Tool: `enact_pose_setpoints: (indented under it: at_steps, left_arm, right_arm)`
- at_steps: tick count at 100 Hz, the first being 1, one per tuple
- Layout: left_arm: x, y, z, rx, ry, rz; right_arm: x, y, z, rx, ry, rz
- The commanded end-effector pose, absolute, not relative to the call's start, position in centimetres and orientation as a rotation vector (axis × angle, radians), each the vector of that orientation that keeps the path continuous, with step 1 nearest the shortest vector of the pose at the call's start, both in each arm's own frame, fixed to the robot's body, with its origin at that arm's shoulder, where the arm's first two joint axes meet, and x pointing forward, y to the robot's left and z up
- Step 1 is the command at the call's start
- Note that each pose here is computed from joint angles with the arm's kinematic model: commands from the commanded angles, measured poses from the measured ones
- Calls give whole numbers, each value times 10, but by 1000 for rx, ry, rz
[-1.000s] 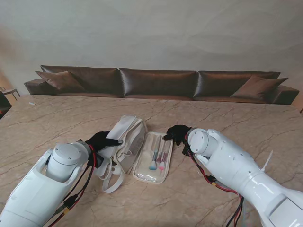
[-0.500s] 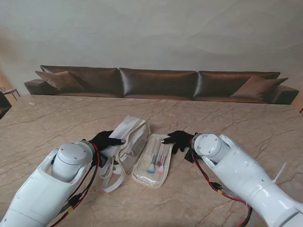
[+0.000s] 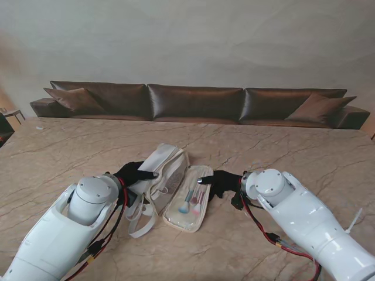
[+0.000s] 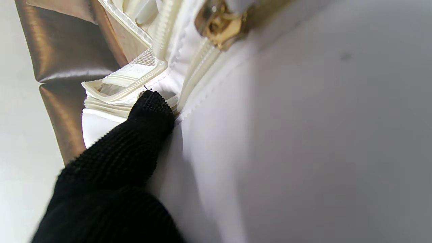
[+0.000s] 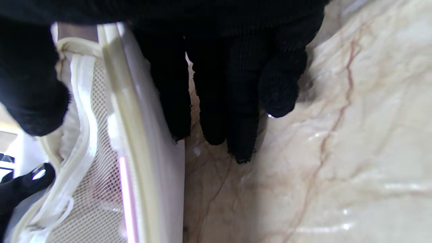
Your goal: Pack the cosmetics bag
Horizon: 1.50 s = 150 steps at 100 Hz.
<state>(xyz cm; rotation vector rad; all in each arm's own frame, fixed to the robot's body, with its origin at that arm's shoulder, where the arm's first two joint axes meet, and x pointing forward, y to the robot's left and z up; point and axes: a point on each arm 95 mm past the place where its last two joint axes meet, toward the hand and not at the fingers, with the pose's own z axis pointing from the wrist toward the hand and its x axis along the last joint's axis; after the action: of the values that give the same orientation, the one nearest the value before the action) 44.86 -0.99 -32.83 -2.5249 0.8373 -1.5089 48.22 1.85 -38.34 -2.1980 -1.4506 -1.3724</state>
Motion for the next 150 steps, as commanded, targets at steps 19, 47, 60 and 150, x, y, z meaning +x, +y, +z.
enact_pose_setpoints:
  at_steps: [19, 47, 60, 150]
  left_arm:
    - [449, -22, -320, -2528, 866, -1540]
    - [451, -21, -311, -2435, 1022, -1522]
    - [452, -19, -304, -2390, 1105, -1524]
    - [435, -32, -272, -1917, 1533, -1472]
  right_arm:
    - [451, 15, -419, -2139, -1437, -1250]
    - [451, 29, -413, -2054, -1419, -1325]
    - [455, 35, -410, -2037, -1415, -1363]
    - [474, 91, -404, -1871, -1271, -1515]
